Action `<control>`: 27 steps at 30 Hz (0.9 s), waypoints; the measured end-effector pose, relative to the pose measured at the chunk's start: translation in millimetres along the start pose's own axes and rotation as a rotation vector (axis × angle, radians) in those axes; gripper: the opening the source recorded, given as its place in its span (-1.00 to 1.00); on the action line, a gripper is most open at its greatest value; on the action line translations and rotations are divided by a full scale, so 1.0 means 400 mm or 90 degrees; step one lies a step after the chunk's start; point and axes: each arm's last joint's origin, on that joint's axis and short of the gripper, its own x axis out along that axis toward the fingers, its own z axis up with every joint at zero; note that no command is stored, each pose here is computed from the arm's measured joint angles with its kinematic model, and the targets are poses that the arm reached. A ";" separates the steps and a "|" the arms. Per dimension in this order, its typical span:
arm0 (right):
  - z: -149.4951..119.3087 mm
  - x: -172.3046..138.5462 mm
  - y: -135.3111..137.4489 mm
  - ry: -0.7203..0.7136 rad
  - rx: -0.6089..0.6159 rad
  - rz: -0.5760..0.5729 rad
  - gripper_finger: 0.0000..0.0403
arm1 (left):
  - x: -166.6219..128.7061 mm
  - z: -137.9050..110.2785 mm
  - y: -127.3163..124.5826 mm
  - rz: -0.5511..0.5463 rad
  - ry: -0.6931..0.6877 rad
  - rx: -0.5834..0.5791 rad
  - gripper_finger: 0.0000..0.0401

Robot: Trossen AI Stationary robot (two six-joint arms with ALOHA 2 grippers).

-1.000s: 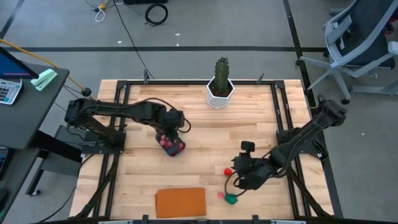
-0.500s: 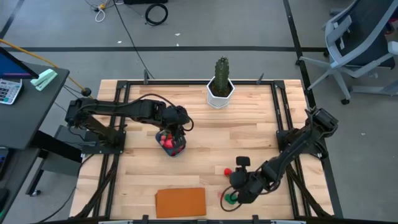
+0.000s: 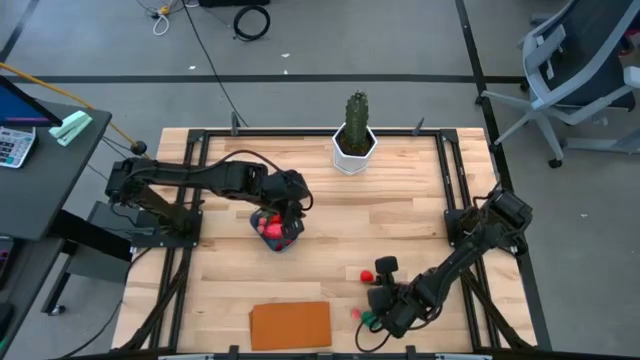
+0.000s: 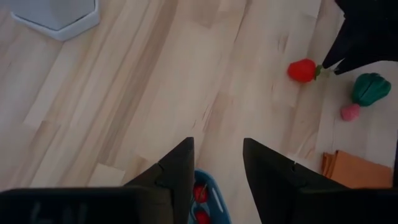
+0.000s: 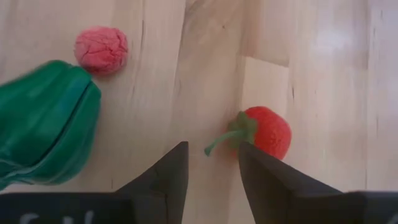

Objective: Pick and placing Produce into tupperware
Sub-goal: Put the strawberry into the blue bin

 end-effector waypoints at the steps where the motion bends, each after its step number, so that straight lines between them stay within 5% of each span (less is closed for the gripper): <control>1: 0.000 0.000 0.000 -0.002 0.000 -0.002 -0.27 | 0.000 0.001 0.000 -0.001 -0.003 0.000 -0.28; 17: 0.008 -0.003 0.002 -0.021 0.017 0.007 -0.33 | 0.000 0.002 0.000 -0.002 -0.005 0.001 -0.31; 27: 0.017 0.007 -0.014 -0.011 0.047 0.010 -0.81 | 0.000 0.002 0.000 -0.002 -0.005 -0.001 -0.35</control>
